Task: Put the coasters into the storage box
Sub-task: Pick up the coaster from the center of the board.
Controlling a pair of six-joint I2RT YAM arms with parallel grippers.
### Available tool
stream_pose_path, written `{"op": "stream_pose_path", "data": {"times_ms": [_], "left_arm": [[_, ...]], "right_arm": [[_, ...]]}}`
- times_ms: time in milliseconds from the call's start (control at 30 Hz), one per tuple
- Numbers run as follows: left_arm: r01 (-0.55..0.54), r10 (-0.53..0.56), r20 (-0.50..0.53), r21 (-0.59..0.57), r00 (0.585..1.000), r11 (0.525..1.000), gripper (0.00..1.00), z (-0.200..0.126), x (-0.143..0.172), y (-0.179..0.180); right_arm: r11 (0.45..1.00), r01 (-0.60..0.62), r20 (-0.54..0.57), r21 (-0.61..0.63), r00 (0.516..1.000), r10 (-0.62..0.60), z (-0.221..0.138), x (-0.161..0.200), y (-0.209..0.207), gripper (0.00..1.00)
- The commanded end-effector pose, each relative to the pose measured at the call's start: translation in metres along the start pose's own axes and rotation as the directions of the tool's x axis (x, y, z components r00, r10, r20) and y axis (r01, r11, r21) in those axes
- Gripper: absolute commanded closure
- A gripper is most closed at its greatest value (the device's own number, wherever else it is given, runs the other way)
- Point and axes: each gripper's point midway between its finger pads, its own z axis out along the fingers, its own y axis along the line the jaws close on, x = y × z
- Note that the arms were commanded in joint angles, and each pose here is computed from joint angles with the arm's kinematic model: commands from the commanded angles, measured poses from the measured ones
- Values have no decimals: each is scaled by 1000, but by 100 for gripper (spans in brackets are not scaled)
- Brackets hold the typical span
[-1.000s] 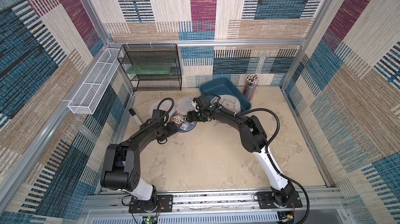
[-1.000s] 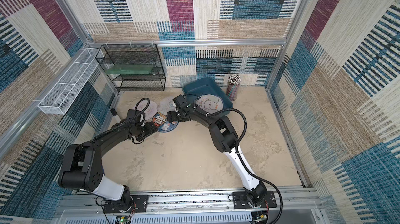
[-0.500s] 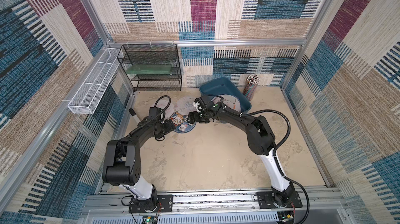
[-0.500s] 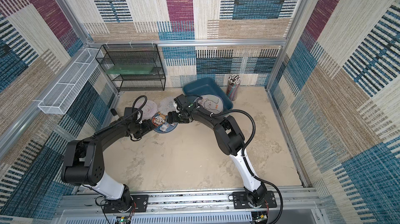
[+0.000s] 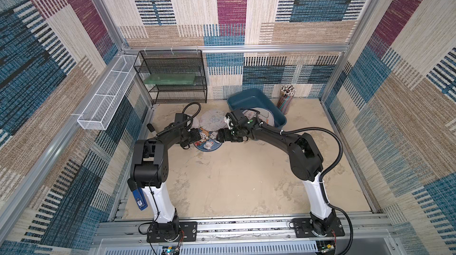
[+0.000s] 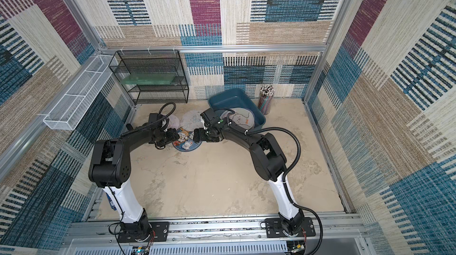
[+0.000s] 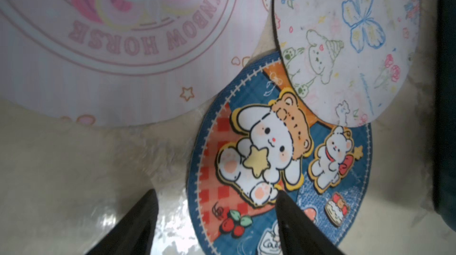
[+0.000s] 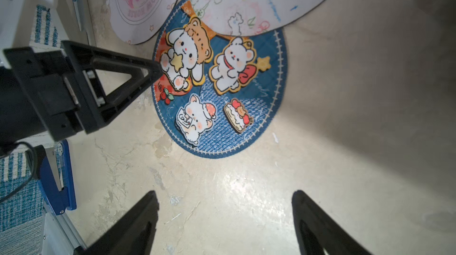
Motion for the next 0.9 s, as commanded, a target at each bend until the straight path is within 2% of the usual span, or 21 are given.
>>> {"op": "stream_pose_path", "data": {"times_ms": [0, 200, 367, 500, 633, 867], "left_arm": [[-64, 69, -86, 60, 994, 996, 27, 9, 15, -14], [-118, 145, -228, 125, 963, 985, 29, 15, 54, -37], [-142, 184, -337, 145, 923, 979, 30, 10, 97, -39], [-148, 193, -397, 141, 897, 979, 31, 5, 129, -35], [-132, 155, -331, 91, 931, 987, 28, -1, 124, -26], [-87, 93, -199, 43, 976, 995, 26, -1, 77, -29]], "right_arm": [[1000, -5, 38, 12, 999, 4, -11, -9, -4, 13], [1000, -15, 38, 14, 999, 14, -17, -13, -17, 13], [1000, -18, 32, 25, 999, 17, -13, -15, -28, 12], [996, -24, 22, 86, 1000, 22, -3, -14, -44, 13], [991, -15, -1, 133, 1000, 15, 11, -15, -55, 13], [980, -30, -15, 199, 999, 34, 27, -12, -70, 23]]}}
